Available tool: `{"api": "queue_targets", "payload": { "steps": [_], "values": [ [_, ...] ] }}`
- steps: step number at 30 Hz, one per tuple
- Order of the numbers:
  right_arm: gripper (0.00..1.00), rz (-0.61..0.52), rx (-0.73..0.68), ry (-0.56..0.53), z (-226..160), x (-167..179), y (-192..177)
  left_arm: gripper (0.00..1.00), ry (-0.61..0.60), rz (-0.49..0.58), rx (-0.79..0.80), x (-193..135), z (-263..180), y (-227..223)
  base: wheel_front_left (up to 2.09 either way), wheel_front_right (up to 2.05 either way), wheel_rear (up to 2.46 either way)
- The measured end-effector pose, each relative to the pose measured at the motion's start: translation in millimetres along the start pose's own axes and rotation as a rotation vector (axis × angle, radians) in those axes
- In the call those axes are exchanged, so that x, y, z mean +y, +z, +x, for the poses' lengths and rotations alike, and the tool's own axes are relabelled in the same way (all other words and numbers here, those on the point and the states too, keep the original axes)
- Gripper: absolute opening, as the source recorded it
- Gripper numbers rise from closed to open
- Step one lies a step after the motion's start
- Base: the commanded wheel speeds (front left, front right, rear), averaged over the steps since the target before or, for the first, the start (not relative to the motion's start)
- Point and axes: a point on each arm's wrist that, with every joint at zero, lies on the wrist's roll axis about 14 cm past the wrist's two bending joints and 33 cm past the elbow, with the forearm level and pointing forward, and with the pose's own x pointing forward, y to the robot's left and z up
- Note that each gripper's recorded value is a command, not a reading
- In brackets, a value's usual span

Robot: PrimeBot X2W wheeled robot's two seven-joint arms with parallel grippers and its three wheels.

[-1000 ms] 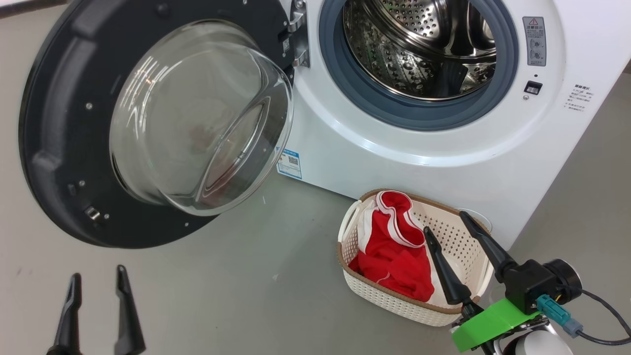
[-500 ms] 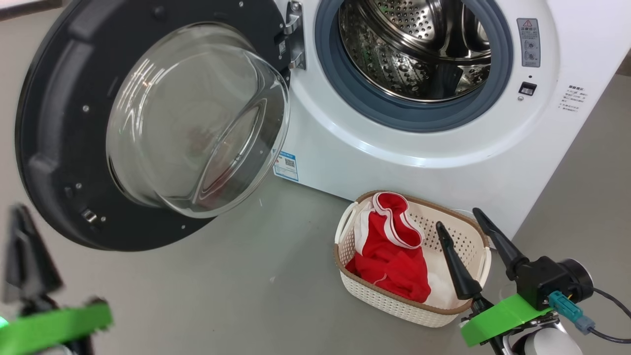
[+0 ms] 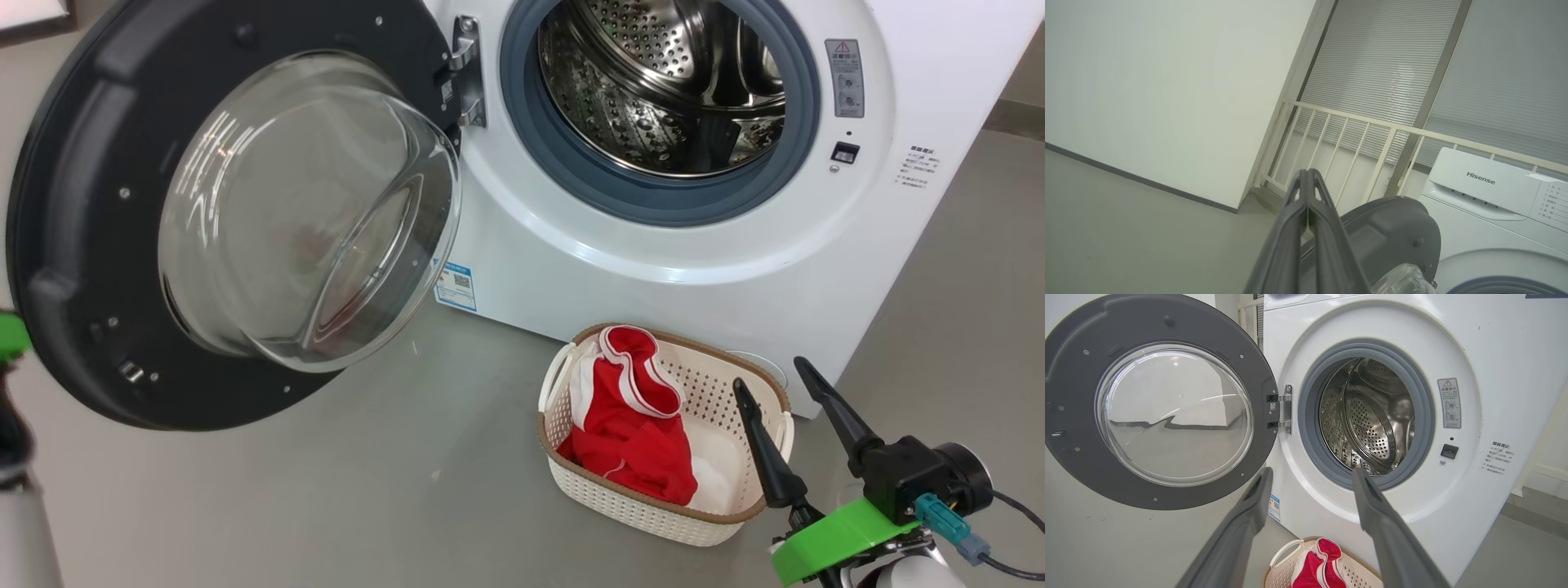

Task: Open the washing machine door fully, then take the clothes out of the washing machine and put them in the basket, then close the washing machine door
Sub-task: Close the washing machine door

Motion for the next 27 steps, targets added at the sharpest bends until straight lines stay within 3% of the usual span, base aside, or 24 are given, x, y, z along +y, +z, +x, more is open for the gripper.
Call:
{"api": "queue_targets", "payload": {
  "steps": [8, 13, 18, 27],
  "values": [
    [1.00, 0.000, 0.025, -0.027, -7.3, -8.6, -6.0, 0.00, 0.118, -0.237, 0.257, -0.3, 36.7, -41.8, 0.00, 0.00, 0.00],
    [1.00, -0.002, 0.047, -0.037, -10.3, -13.0, -9.5, 0.00, 0.210, -0.386, 0.464, 2.2, 34.8, -80.3, 0.00, 0.00, 0.00],
    [1.00, -0.015, 0.061, -0.043, -13.6, -19.2, -11.3, 0.00, 0.262, -0.473, 0.584, 1.5, 28.9, -104.3, 0.00, 0.00, 0.00],
    [1.00, -0.025, 0.071, -0.060, -20.4, -27.8, -11.6, 0.00, 0.224, -0.544, 0.713, -12.7, 23.3, -127.2, 0.00, 0.00, 0.00]
  ]
}}
